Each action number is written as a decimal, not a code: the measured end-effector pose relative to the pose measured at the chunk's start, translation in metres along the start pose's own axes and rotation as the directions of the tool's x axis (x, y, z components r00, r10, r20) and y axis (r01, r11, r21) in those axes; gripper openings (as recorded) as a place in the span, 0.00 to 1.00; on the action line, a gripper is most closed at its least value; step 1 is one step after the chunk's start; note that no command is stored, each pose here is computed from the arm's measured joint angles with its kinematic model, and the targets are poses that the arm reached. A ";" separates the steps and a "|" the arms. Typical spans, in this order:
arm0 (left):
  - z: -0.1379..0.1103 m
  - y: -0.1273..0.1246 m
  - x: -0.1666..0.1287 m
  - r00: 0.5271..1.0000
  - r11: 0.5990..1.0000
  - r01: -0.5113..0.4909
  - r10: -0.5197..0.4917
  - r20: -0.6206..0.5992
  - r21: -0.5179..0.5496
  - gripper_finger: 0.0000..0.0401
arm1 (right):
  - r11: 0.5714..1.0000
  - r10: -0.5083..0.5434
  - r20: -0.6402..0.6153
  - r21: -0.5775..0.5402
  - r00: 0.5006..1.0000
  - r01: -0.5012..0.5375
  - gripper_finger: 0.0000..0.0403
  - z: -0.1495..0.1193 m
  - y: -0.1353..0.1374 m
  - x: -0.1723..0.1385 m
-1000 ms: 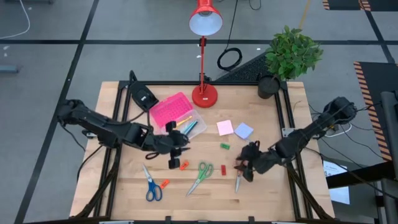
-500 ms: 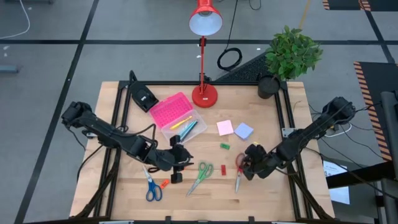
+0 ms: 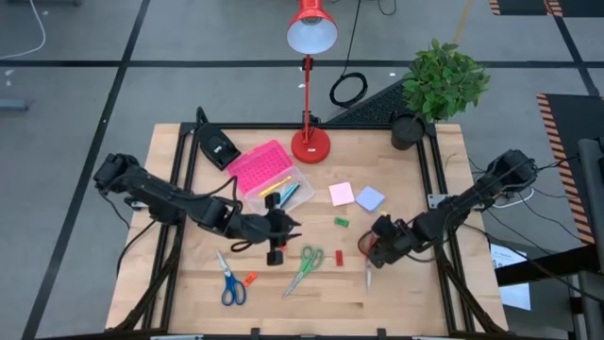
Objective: Pack school essentials
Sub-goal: Put the red scissors into the pink supply box
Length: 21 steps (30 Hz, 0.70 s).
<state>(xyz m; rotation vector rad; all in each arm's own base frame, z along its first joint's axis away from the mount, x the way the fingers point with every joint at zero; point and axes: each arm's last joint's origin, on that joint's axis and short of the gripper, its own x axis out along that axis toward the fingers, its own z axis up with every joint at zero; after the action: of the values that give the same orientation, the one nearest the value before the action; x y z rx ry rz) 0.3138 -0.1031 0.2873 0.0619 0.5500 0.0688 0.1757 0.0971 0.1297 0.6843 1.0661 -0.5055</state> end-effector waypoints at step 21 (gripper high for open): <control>0.005 0.031 0.011 1.000 1.000 -0.022 0.022 -0.004 -0.016 0.29 | 0.917 0.115 -0.040 -0.380 0.993 -0.122 0.47 0.026 0.002 0.005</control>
<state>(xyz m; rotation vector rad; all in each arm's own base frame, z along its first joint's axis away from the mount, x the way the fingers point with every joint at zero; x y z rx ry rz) 0.3236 -0.0719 0.2880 0.0524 0.5525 0.0951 0.1958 0.0794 0.1336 0.4036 1.0920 -0.1765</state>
